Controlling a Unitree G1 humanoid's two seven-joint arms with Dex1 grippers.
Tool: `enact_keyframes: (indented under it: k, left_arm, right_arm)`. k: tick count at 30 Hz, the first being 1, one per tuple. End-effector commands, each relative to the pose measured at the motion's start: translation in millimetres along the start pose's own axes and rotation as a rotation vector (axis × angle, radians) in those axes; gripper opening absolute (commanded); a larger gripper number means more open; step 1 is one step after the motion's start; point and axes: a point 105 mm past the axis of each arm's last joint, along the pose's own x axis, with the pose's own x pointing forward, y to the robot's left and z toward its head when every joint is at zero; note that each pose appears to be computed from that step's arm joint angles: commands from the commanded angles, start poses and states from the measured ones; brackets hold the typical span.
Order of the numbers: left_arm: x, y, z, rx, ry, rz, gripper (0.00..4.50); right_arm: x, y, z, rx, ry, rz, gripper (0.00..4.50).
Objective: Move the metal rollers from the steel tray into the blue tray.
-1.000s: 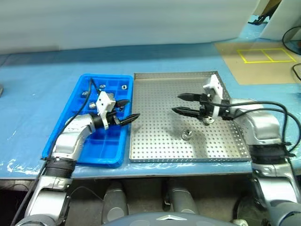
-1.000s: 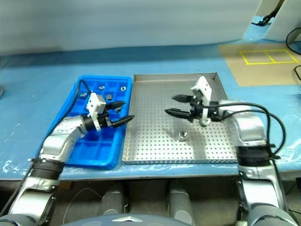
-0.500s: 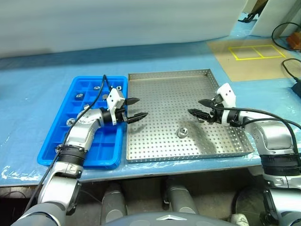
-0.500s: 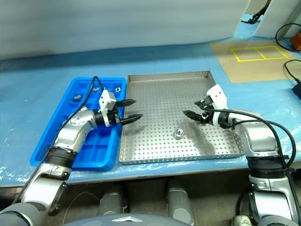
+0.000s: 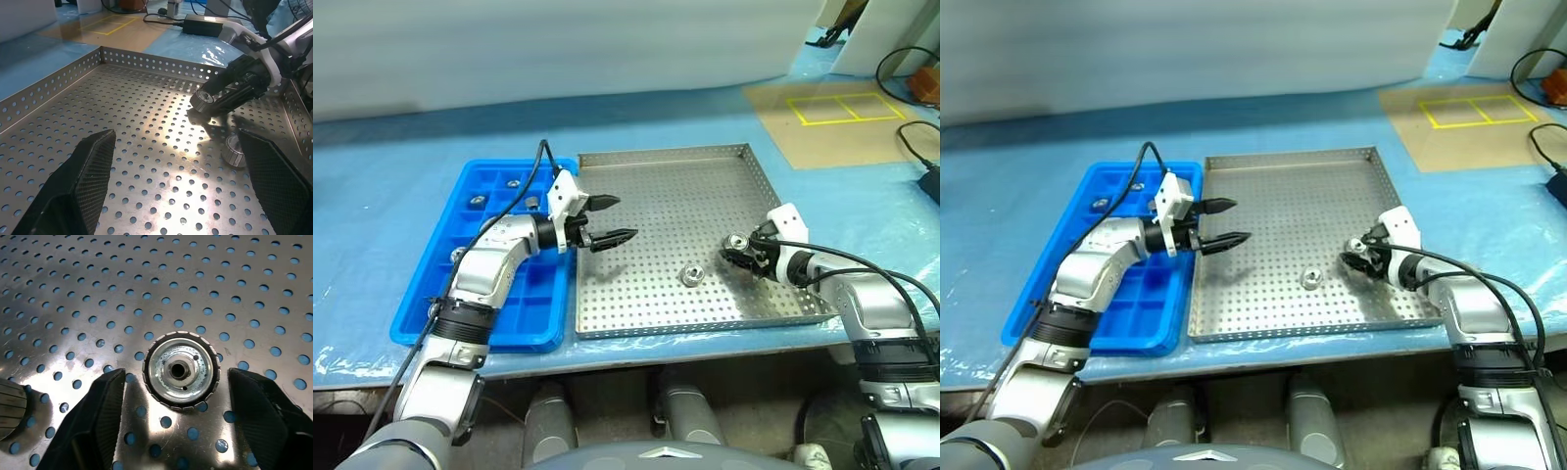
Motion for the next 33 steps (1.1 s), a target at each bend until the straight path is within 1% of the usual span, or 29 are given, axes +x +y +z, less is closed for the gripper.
enact_keyframes:
  k: [1,3,4,8,10,13,16,20,24,27,33]
  left_arm:
    - [2,-3,19,0.044,-0.032,-0.014,4.24]
    - [1,-4,20,0.044,-0.032,-0.012,4.24]
    - [1,-4,20,0.043,-0.031,-0.009,4.24]
    - [-3,-1,19,0.045,-0.030,0.005,4.24]
    - [-5,2,21,0.051,-0.029,0.015,4.24]
    - [-13,9,26,0.072,-0.023,0.049,4.24]
    - [-23,13,26,0.081,-0.011,0.090,4.24]
    - [-38,13,22,0.081,0.006,0.147,4.24]
    - [-63,17,19,0.091,0.031,0.236,4.24]
    - [-81,20,19,0.101,0.049,0.304,4.24]
    - [-120,15,15,0.115,0.087,0.441,4.24]
  right_arm:
    - [3,3,8,0.010,-0.053,-0.002,2.38]
    - [7,4,13,0.001,-0.073,-0.011,1.72]
    - [9,3,14,-0.004,-0.079,-0.021,1.62]
    - [15,7,21,-0.018,-0.110,-0.018,1.62]
    - [16,14,31,-0.046,-0.159,0.009,1.62]
    - [12,48,70,-0.086,-0.335,0.174,1.62]
    - [15,70,94,-0.127,-0.408,0.269,1.62]
    - [25,95,110,-0.178,-0.429,0.379,1.62]
    - [36,128,123,-0.230,-0.445,0.527,1.62]
    - [46,145,128,-0.261,-0.436,0.595,1.62]
    - [60,176,134,-0.312,-0.434,0.738,1.62]
